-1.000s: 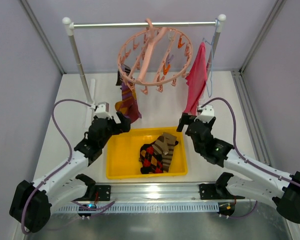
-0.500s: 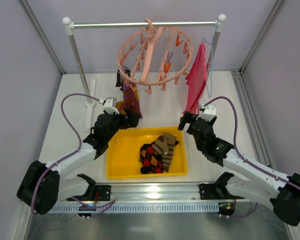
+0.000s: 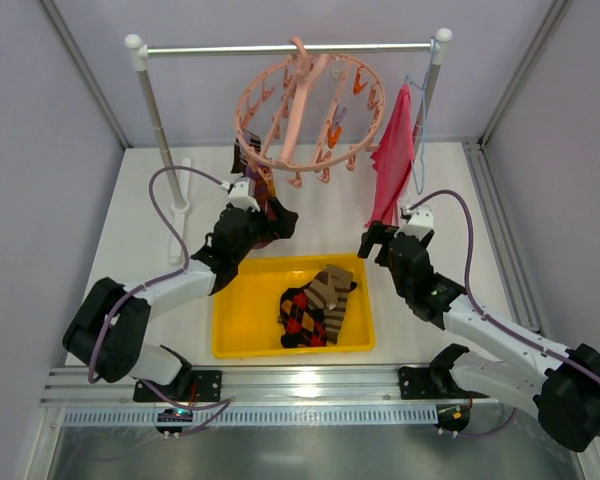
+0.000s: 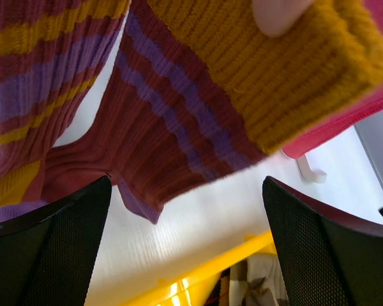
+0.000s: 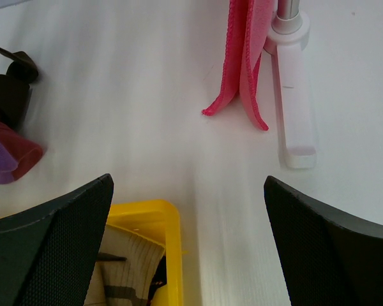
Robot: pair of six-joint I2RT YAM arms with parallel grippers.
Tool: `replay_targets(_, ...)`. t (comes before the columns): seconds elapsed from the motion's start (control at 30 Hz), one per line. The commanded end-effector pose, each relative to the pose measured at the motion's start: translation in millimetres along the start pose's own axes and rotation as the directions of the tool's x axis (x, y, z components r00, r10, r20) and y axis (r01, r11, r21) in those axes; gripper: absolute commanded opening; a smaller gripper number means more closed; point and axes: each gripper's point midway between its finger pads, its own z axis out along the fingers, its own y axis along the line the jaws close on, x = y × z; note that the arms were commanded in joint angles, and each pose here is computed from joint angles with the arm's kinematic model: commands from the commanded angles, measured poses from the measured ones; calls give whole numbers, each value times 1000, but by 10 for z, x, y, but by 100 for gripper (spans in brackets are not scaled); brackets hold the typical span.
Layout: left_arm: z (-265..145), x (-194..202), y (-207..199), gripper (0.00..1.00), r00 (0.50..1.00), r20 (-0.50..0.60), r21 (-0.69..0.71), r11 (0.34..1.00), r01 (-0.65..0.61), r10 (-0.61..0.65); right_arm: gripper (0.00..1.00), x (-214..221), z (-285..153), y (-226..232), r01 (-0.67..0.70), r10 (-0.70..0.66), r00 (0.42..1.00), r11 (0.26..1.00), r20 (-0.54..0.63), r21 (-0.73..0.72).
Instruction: Remove the socks clipped to the hanger
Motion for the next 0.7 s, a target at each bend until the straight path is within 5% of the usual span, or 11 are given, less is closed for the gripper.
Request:
replay_targets(0.0, 164, -225, 2, 98, 996, 82, -33, 999, -23, 26, 100, -126, 29, 63, -30, 31, 998, 999, 46, -33)
replay_targets(0.27, 266, -226, 224, 94, 989, 131, -171, 984, -51, 74, 100, -96, 90, 57, -30, 32, 999, 999, 40, -45)
replay_targets(0.43, 385, -98, 174, 64, 984, 92, -166, 977, -135, 152, 100, -55, 155, 96, -28, 29, 999, 998, 23, -54)
replay_targets(0.57, 368, -83, 157, 24, 979, 101, -165, 973, -159, 177, 100, -31, 164, 98, -25, 26, 1000, 998, 14, -53)
replay_targets(0.6, 341, -79, 137, 6, 977, 106, -173, 971, -167, 187, 100, -48, 158, 101, -26, 27, 999, 998, 19, -55)
replay_targets(0.67, 242, -62, 130, 0, 968, 107, -188, 961, -205, 227, 100, -42, 149, 143, -11, 13, 1000, 997, 14, -81)
